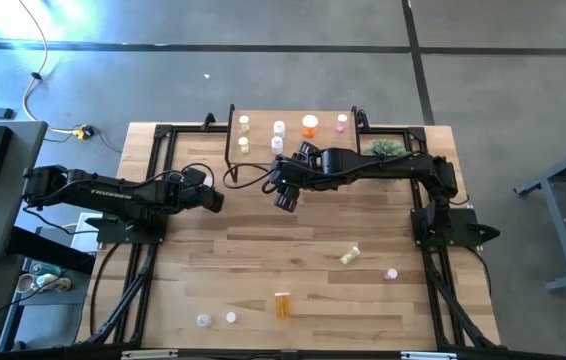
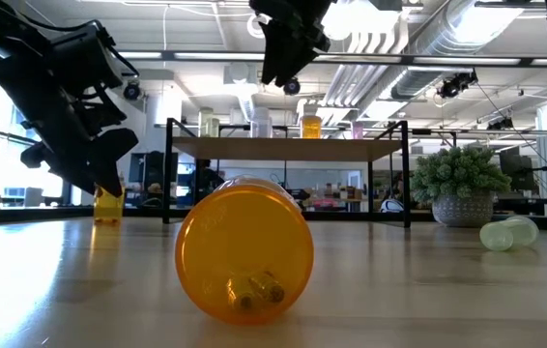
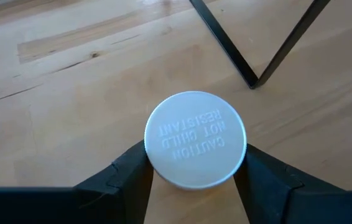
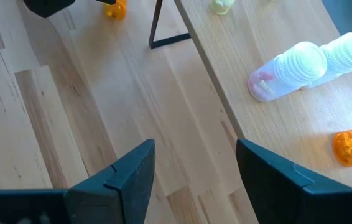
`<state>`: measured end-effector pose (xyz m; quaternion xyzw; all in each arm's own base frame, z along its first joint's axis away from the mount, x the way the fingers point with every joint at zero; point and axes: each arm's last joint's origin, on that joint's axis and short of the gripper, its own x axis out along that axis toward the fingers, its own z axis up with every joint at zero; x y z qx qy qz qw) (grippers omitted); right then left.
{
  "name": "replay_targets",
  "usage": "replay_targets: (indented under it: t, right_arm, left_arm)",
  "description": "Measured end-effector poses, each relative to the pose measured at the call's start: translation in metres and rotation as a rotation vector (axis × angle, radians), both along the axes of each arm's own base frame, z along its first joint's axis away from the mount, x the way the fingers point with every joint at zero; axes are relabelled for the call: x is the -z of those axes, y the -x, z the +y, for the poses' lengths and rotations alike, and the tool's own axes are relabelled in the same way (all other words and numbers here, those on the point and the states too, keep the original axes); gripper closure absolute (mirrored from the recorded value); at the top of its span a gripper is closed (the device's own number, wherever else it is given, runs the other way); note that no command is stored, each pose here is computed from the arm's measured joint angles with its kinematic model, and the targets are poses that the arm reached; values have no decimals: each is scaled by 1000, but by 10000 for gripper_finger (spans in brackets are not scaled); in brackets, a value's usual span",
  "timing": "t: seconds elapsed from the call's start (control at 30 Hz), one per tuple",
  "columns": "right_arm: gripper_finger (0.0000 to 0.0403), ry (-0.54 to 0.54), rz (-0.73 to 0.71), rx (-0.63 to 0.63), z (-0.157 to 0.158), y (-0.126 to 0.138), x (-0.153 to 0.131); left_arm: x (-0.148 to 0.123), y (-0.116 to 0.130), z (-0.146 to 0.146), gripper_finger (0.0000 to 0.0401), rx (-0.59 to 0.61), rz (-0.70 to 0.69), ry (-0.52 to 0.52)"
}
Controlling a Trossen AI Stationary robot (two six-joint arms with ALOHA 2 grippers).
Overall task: Pick and place medicine bottles onto shelf by color
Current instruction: Put the top orange pill bottle aligned with the other orange pill bottle on the shelf
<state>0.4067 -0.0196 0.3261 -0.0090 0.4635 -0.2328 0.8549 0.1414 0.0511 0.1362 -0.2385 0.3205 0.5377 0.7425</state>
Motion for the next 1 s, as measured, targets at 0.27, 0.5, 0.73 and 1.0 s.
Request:
replay_targets:
  t: [0.27,0.5,0.73,1.0]
  right_arm:
    - [188,-1,0,1,0,0,0]
    - [188,-11,-10,19,0,0,0]
    - [188,-11,-16,20,0,-1,0]
    - [188,-11,-23,19,0,-1,-1]
  left_arm:
    - [-3,1,-1,212,33,-11,14]
    - [-5,1,-2,212,74,-10,21]
    - [-7,1,-3,213,137,-17,54]
    - [-10,2,-4,213,170,-37,57]
